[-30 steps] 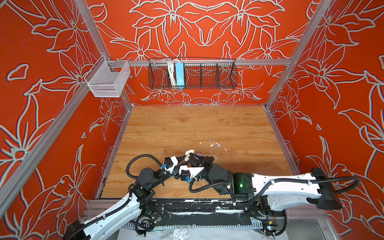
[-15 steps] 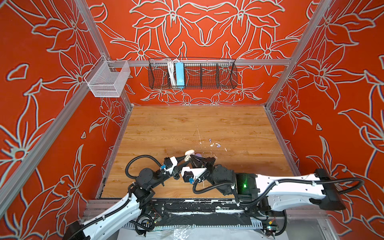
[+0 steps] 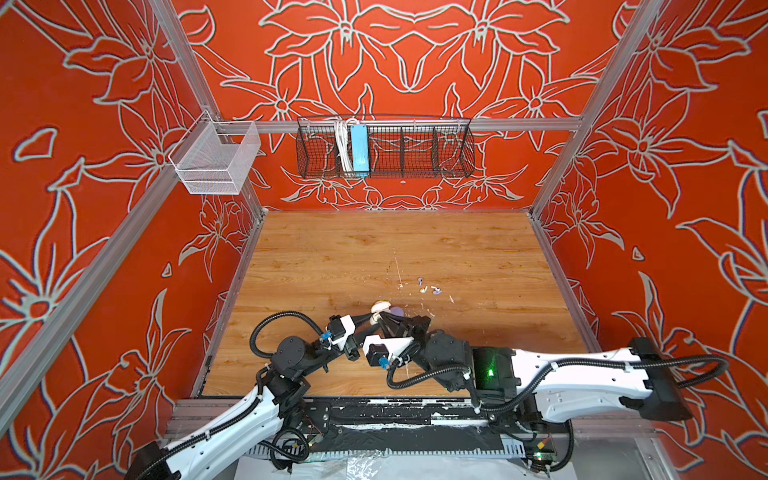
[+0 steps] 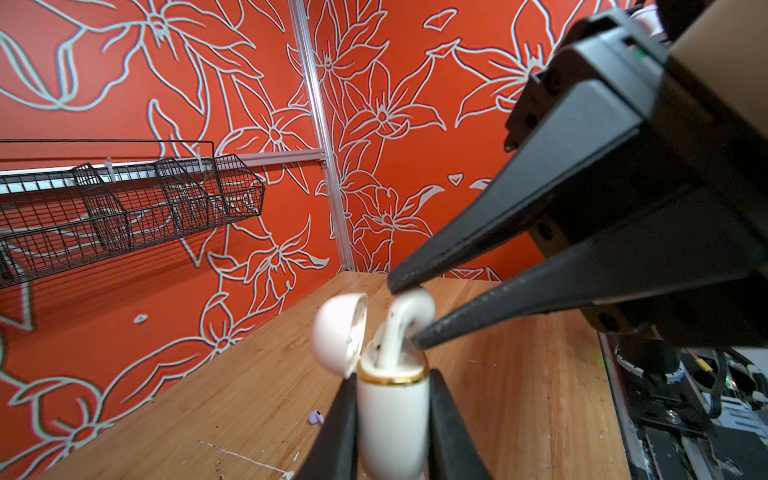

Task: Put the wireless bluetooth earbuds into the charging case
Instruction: 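Lower the earbud into the empty slot of the case held by the left gripper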

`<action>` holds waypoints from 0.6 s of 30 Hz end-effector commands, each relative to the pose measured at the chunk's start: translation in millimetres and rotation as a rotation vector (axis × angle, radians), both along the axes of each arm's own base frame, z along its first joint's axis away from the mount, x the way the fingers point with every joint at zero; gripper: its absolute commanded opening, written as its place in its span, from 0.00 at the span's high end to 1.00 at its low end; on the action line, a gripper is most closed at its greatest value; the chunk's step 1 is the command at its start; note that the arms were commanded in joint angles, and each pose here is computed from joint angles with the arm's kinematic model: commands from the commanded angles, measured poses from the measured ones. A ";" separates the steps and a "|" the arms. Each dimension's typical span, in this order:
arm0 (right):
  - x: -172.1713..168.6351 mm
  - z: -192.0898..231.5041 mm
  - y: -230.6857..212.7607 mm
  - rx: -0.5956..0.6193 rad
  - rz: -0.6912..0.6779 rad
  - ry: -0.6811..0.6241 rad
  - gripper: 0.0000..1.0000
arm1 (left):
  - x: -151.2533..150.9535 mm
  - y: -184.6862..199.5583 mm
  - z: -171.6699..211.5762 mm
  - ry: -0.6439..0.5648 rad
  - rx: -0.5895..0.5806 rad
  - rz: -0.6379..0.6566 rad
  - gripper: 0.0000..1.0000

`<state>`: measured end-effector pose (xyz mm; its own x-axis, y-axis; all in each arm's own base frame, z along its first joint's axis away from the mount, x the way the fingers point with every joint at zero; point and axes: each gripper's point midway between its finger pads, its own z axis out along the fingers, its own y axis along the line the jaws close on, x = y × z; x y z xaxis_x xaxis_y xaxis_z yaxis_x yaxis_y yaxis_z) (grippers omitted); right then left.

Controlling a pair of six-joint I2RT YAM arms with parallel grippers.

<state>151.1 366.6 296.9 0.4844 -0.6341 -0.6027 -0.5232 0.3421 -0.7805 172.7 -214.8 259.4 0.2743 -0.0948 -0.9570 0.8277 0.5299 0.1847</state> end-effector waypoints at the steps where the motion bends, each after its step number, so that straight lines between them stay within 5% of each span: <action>1: -2.7 -0.2 -0.9 0.020 0.015 0.016 0.92 | -7.8 -0.1 15.5 -0.070 -0.024 -0.025 1.00; 18: -11.5 -11.5 6.0 0.017 0.072 0.069 0.89 | -13.4 -1.2 18.2 -0.087 -0.028 -0.051 1.00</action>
